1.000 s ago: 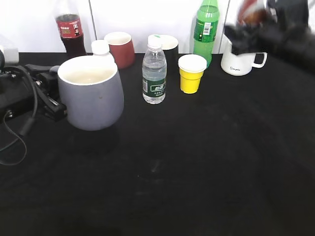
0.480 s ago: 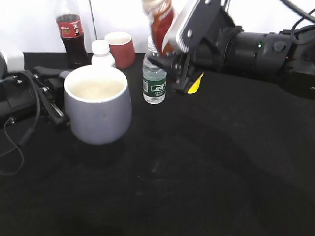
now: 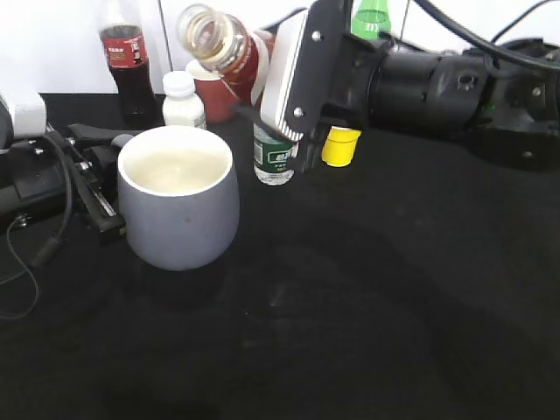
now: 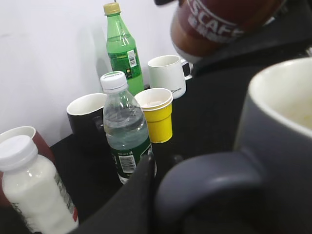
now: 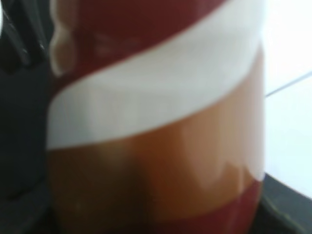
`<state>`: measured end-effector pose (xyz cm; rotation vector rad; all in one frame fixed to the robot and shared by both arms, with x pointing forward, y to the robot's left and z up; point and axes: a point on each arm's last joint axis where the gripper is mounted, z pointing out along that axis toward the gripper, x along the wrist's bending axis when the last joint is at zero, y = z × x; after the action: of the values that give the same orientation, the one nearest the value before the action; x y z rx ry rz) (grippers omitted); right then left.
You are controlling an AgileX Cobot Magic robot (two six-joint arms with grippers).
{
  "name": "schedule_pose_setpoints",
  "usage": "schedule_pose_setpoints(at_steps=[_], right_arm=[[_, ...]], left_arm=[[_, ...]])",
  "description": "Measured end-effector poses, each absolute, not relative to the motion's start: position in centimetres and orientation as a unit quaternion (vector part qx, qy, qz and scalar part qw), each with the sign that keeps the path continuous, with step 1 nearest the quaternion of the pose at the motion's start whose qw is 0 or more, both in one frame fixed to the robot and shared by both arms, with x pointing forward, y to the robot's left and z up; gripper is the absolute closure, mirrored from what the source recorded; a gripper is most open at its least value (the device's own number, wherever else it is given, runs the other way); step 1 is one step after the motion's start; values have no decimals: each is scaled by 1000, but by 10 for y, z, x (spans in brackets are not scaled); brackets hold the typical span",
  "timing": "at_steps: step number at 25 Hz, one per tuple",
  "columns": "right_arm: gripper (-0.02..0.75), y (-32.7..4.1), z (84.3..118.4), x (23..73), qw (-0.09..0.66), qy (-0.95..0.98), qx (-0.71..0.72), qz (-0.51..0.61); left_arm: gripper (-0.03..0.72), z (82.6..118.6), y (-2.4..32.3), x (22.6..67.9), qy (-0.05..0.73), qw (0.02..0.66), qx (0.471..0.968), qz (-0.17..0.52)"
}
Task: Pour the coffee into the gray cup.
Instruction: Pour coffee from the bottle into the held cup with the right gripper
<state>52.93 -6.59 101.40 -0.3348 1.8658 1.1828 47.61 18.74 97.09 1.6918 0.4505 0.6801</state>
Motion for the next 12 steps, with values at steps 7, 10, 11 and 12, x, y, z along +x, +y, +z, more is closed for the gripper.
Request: schedule_pose_setpoints(at_steps=[7, 10, 11, 12], right_arm=[[225, -67, 1017, 533, 515, 720, -217, 411], [225, -67, 1020, 532, 529, 707, -231, 408], [225, -66, 1022, 532, 538, 698, -235, 410], [225, -66, 1024, 532, 548, 688, -237, 412]], left_arm=[[629, 973, 183, 471, 163, 609, 726, 276], [629, 973, 182, 470, 153, 609, 729, 272], [629, 973, 182, 470, 153, 609, 729, 272], [629, 973, 182, 470, 153, 609, 729, 272]])
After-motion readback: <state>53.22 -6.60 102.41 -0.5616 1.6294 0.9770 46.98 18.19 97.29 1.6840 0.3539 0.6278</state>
